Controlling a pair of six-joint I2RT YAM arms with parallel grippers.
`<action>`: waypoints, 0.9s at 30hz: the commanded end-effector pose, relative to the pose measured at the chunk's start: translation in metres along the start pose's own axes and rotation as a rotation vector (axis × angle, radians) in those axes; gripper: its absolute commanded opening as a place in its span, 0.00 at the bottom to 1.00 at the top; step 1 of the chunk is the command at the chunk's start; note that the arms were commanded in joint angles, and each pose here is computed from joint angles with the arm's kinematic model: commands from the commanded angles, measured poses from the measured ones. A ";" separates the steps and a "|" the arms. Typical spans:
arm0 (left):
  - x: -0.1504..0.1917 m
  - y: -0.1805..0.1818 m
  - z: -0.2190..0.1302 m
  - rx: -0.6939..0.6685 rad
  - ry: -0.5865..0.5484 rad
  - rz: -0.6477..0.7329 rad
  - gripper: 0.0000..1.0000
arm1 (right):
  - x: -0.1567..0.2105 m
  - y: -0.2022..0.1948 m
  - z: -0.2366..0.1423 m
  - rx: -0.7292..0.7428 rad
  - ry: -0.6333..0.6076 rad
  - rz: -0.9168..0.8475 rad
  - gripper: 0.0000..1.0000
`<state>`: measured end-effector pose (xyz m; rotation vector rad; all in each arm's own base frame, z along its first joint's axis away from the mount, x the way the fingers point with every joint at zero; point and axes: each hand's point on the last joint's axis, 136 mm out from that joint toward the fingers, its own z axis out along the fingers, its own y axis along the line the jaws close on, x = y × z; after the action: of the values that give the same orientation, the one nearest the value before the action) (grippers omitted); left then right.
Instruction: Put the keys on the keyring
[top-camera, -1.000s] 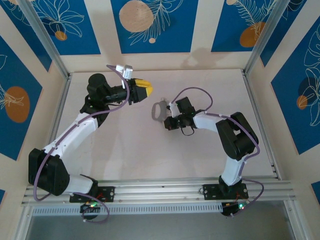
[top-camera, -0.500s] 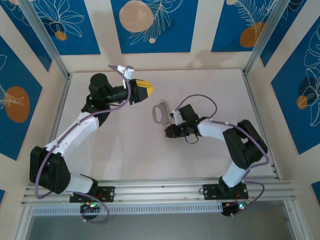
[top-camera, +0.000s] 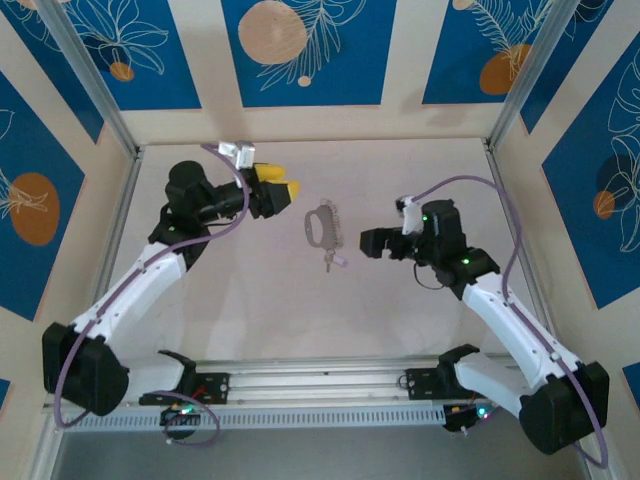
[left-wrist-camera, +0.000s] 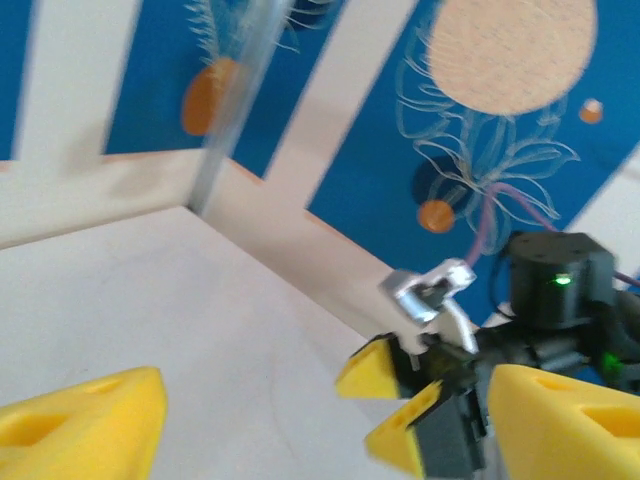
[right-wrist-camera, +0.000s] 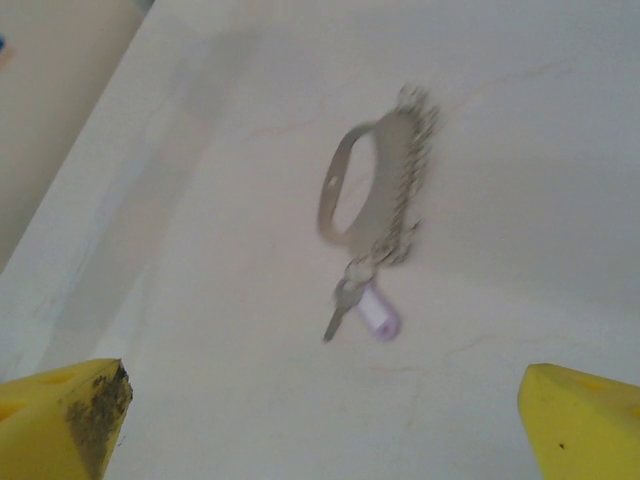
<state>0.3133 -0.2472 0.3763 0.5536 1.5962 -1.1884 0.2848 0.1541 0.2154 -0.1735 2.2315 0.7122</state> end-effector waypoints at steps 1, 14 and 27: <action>-0.009 0.030 -0.029 -0.272 -0.069 0.103 0.93 | -0.028 -0.025 -0.023 0.135 -0.087 0.021 0.99; 0.040 0.099 -0.122 -0.823 -0.097 0.507 1.00 | -0.058 -0.151 -0.034 0.491 -0.439 0.154 0.99; 0.150 0.203 -0.163 -1.093 0.090 0.475 1.00 | -0.021 -0.215 0.024 0.632 -0.352 0.004 0.99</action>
<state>0.3402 -0.0616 0.1391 0.2643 1.8664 0.0762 0.3681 -0.0193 0.1020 0.3813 2.1393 0.0596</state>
